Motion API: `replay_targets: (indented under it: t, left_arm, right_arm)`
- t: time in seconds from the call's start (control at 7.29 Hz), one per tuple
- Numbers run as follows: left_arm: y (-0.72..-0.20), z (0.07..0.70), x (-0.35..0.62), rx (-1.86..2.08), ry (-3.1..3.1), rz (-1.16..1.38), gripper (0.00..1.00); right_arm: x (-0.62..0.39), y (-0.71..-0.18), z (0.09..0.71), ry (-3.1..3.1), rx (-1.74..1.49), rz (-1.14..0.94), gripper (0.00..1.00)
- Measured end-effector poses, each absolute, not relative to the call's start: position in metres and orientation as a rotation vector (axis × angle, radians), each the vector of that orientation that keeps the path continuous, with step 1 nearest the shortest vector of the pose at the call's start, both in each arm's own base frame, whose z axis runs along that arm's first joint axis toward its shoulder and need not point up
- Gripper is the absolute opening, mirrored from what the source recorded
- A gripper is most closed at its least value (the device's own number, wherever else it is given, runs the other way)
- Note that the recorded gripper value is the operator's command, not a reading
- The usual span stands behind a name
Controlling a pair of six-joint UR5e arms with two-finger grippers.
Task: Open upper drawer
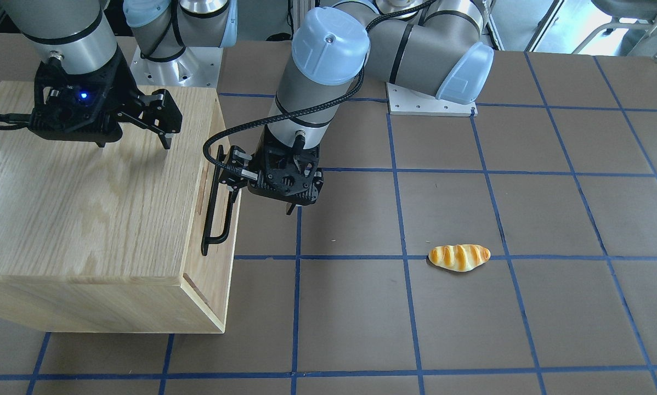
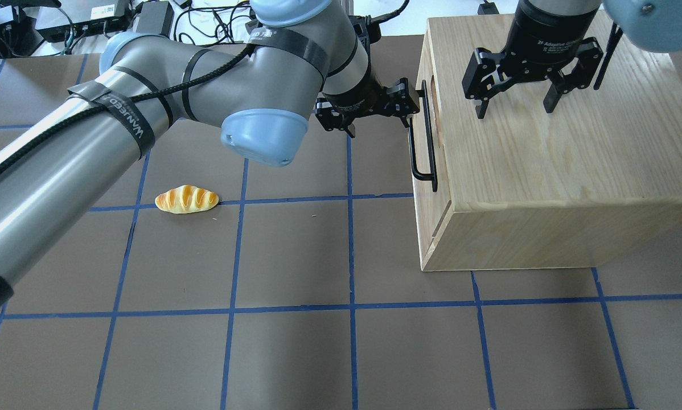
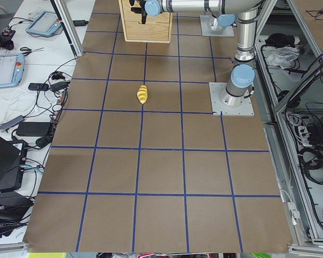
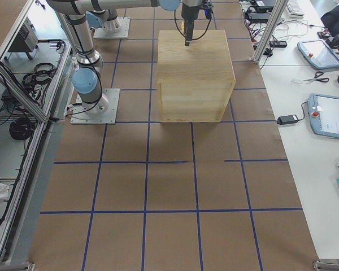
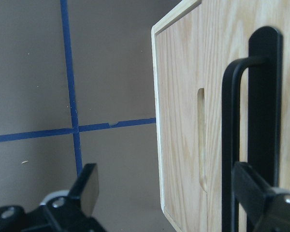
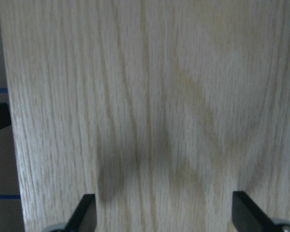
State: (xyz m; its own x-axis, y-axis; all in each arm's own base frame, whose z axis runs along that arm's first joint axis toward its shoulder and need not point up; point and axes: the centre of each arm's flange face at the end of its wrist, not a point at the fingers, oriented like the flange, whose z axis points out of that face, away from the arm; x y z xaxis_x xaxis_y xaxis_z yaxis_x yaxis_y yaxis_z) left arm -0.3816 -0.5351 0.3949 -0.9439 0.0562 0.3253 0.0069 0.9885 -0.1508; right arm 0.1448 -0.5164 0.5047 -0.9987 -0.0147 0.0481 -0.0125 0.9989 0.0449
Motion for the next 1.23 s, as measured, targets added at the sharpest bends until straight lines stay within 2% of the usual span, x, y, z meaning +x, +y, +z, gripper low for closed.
replay_targets:
  t: [1.23]
  left_arm:
    - [-0.535, 0.389, -0.395, -0.068, -2.786, 0.229, 1.0]
  right_arm:
    - [0.145, -0.516, 0.505, -3.092, 0.02, -0.068, 1.0]
